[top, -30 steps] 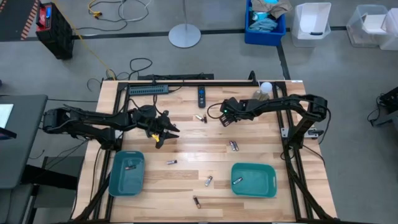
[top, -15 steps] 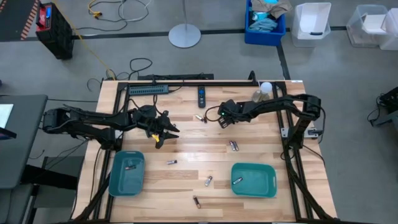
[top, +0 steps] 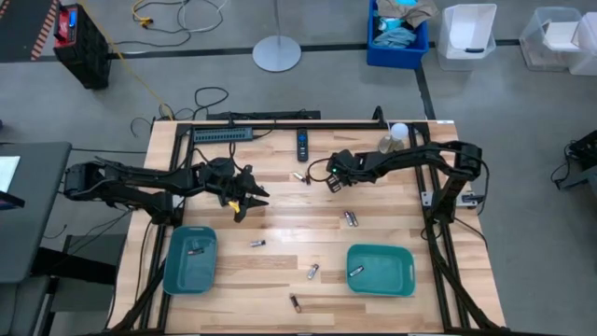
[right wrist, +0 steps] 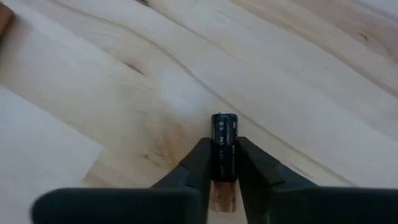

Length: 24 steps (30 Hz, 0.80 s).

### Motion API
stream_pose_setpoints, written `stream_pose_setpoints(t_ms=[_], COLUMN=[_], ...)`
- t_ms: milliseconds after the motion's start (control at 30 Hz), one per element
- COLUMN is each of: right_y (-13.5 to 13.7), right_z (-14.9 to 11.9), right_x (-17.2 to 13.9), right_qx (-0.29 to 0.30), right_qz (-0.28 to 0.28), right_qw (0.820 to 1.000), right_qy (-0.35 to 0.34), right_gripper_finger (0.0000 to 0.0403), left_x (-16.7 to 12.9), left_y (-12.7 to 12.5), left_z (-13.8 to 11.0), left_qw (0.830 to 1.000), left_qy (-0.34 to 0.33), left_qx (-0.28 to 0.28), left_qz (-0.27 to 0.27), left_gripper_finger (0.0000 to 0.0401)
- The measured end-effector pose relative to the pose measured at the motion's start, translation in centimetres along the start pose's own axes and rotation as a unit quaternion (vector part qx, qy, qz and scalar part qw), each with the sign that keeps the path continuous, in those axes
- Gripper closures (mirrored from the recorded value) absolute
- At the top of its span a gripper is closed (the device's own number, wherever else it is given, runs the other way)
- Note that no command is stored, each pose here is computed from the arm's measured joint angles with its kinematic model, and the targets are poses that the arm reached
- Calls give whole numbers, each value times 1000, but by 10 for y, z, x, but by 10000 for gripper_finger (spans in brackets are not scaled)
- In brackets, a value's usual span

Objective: Sort batteries
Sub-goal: Put the black battery into the blue bin

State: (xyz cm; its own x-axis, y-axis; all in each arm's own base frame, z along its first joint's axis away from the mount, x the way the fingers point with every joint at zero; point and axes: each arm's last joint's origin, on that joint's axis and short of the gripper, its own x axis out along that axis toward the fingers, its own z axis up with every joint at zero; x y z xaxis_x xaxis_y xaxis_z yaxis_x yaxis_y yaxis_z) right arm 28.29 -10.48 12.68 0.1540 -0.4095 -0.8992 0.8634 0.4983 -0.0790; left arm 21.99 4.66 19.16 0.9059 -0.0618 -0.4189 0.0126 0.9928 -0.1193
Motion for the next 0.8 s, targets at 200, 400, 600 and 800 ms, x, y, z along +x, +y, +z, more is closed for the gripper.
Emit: stream_pose_setpoints(t_ms=[200, 400, 600, 800], right_y=[0, 0, 2, 11], right_z=[0, 1, 9, 11], right_x=[-1, -12, -40, -68], right_qx=[-6, -22, -39, -70], right_qz=[2, 22, 59, 111], right_qw=[1000, 999, 995, 983], right_qy=[0, -13, -63, -128], right_gripper_finger=[370, 382, 384, 385], left_x=[-2, -13, -24, -35], left_y=[0, -4, -7, -10], left_z=[1, 10, 14, 19], left_qw=[1000, 999, 999, 998], left_qy=[-3, -34, -45, -60], left_qx=[1, 10, 15, 17], left_qz=[0, 0, 1, 1], left_gripper_finger=[275, 275, 275, 275])
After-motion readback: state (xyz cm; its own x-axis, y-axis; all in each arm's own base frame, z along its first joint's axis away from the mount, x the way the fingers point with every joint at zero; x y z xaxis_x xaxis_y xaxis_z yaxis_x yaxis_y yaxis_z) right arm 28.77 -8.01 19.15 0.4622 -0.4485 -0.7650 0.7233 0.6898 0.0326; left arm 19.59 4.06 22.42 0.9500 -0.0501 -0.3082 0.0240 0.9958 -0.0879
